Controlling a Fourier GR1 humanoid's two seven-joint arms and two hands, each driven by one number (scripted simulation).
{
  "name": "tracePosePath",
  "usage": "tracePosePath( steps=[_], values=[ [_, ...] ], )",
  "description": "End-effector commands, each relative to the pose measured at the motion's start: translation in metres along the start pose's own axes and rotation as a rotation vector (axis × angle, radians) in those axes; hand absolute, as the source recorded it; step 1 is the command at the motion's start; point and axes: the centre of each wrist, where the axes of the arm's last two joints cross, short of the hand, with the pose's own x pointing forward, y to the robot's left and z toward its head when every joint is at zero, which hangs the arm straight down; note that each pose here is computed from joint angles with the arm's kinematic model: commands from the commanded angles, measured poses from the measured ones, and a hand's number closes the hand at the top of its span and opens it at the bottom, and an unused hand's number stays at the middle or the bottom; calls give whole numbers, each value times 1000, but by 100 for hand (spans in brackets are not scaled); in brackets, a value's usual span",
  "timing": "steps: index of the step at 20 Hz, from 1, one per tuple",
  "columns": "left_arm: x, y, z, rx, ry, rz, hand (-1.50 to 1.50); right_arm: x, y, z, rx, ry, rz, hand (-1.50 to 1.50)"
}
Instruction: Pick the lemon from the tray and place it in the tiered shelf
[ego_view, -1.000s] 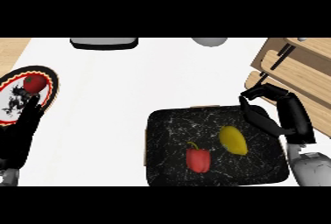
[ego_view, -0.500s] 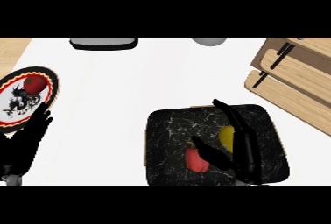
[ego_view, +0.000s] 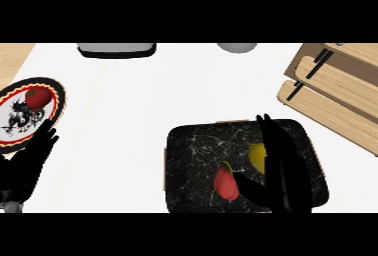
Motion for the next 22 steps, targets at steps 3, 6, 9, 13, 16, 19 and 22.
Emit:
tracePosePath(
  steps=[3, 6, 9, 13, 16, 19, 22],
  values=[
    [7, -6, -8, -9, -34, -5, 0, 17, -6, 4, 245, 103, 353, -150],
    [7, -1, -10, -8, -27, -7, 0, 33, -15, 7, 327, 129, 476, -150],
    [11, -1, -5, -4, -38, 14, 0, 46, -12, -4, 338, 153, 547, -150],
    [10, -7, -10, -34, -14, -2, 0, 42, -26, -18, 383, 173, 601, -150],
    [1, -3, -12, -30, -18, 24, 0, 30, -18, -29, 414, 186, 622, -150],
    [5, -6, -2, -34, -10, 8, 0, 31, -26, -40, 413, 187, 606, -150],
    [10, -3, -9, -27, -23, 32, 0, 35, -15, -49, 407, 211, 612, -150]
  ],
)
